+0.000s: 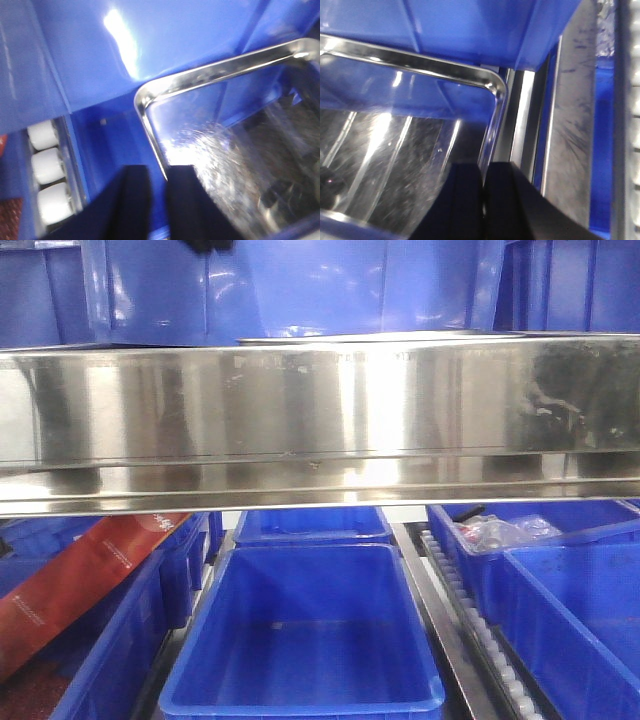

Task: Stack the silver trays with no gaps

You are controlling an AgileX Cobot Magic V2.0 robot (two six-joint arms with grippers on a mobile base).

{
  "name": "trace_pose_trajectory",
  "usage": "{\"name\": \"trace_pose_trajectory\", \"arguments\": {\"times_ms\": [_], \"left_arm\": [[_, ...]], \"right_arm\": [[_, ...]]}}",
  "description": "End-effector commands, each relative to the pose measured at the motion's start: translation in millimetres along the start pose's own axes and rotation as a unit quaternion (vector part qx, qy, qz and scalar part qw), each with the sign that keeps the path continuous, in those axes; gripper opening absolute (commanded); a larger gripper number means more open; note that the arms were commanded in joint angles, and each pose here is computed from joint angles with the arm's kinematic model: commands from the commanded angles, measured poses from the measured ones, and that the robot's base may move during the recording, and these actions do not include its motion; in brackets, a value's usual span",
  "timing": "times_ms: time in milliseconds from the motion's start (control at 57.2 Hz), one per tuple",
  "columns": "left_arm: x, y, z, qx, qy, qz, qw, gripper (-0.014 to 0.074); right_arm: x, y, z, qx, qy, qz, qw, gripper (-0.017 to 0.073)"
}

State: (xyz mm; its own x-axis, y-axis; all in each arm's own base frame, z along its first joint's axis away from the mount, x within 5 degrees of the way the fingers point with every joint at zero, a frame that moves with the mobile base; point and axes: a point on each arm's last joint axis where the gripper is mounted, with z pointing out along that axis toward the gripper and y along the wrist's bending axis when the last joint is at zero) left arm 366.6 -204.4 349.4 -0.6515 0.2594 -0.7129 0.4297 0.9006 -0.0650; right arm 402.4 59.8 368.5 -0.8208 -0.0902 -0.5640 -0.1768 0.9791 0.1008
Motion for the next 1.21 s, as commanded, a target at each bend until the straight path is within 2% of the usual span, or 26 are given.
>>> {"name": "trace_pose_trajectory", "arguments": {"times_ms": [0,70,105,210,280,384,577,716,1188], "left_arm": [[-3.4,-3.4,8.3,0.003,-0.003,-0.01,1.0,0.0205],[-5.1,-5.2,15.4,0.011,0.004,-0.031,0.999,0.0303],[-6.8,-5.8,17.8,0.013,0.005,-0.05,0.999,0.0347],[-10.8,-7.8,24.2,0.022,0.005,-0.095,0.995,0.0413],[-10.2,-9.7,29.4,0.03,0.014,-0.105,0.994,0.0411],[-6.8,-11.4,38.7,0.028,0.037,-0.104,0.993,0.041],[4.2,-12.6,56.5,0.023,0.08,-0.103,0.991,0.041],[5.7,-12.5,59.6,0.022,0.084,-0.103,0.991,0.041],[9.3,-11.6,62.4,0.016,0.099,-0.099,0.99,0.041]], "right_arm": [[-2.3,0.2,10.2,-0.004,0.004,-0.003,1.0,0.0236],[-0.6,-1.0,20.3,-0.004,0.02,0.0,1.0,0.0397],[0.3,-1.5,24.8,-0.004,0.027,0.007,1.0,0.0419],[4.2,-2.5,38.0,-0.006,0.053,0.019,0.998,0.0378],[5.9,-2.9,43.2,-0.007,0.063,0.022,0.998,0.0337],[6.1,-3.2,45.5,-0.006,0.064,0.026,0.998,0.0299],[7.1,-4.0,53.0,-0.005,0.071,0.04,0.997,0.0297],[9.5,-5.1,63.7,-0.005,0.085,0.051,0.995,0.0297],[12.3,-6.5,75.3,-0.004,0.1,0.053,0.994,0.0297]]}}
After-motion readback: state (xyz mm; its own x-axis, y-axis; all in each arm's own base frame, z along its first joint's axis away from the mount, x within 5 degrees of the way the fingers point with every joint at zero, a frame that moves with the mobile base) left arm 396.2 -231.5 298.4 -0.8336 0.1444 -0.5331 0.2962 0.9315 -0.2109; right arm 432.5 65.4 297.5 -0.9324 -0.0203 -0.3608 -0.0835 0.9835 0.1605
